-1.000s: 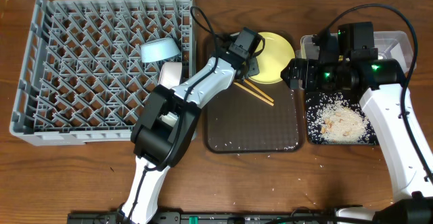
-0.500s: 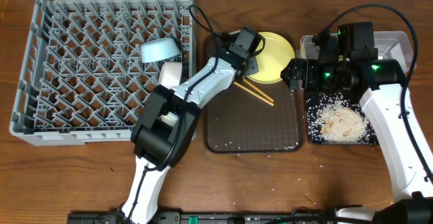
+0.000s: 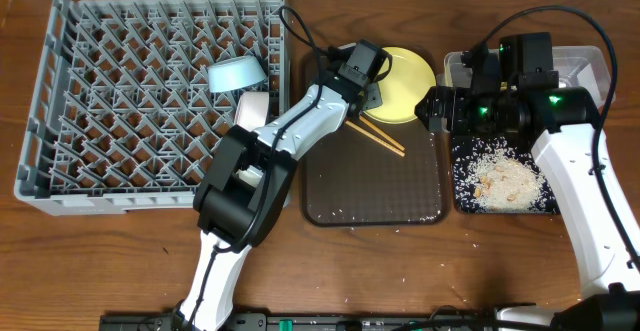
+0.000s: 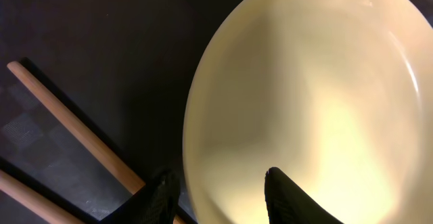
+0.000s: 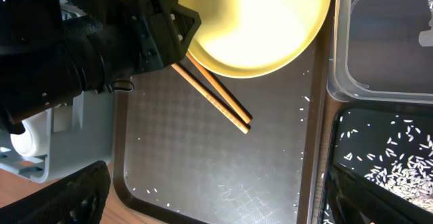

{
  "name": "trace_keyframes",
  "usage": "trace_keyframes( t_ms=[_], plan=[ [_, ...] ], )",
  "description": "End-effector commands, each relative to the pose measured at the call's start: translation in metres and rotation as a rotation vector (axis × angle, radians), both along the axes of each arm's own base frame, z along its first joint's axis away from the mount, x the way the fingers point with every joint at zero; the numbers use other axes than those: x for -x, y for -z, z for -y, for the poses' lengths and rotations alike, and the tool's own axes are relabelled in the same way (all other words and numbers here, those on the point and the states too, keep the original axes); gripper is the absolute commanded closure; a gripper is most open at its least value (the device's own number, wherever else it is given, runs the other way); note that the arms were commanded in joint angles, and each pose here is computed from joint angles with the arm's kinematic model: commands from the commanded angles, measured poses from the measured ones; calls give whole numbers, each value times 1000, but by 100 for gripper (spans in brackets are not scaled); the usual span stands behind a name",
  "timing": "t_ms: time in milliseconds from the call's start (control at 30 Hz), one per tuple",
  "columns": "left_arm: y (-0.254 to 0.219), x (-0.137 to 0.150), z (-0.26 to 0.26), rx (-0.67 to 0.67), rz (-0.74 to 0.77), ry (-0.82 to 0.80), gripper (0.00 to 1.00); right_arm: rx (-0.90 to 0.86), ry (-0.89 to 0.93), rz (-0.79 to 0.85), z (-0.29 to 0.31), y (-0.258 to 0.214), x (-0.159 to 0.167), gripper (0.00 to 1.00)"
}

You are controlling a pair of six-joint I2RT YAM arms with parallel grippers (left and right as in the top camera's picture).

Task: Sort waste into correct bins and load items into the dishwasher
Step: 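Grasp the edge of the yellow plate with the left gripper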

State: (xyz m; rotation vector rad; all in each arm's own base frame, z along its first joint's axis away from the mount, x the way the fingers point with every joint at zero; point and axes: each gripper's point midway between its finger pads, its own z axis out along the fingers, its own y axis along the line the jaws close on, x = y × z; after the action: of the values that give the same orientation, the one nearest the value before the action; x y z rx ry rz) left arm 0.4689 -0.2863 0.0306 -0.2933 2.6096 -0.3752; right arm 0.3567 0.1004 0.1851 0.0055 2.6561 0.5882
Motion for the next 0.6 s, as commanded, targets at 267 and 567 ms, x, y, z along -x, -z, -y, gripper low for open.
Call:
trace_keyframes(
  t_ms=[267,567],
  plan=[
    [36,0,-6,-42,-36,-21,57,0,3,21,1,-7,1,1],
    [42,1,-7,-49,-46,-21,92,0,4,21,1,-7,1,1]
  ],
)
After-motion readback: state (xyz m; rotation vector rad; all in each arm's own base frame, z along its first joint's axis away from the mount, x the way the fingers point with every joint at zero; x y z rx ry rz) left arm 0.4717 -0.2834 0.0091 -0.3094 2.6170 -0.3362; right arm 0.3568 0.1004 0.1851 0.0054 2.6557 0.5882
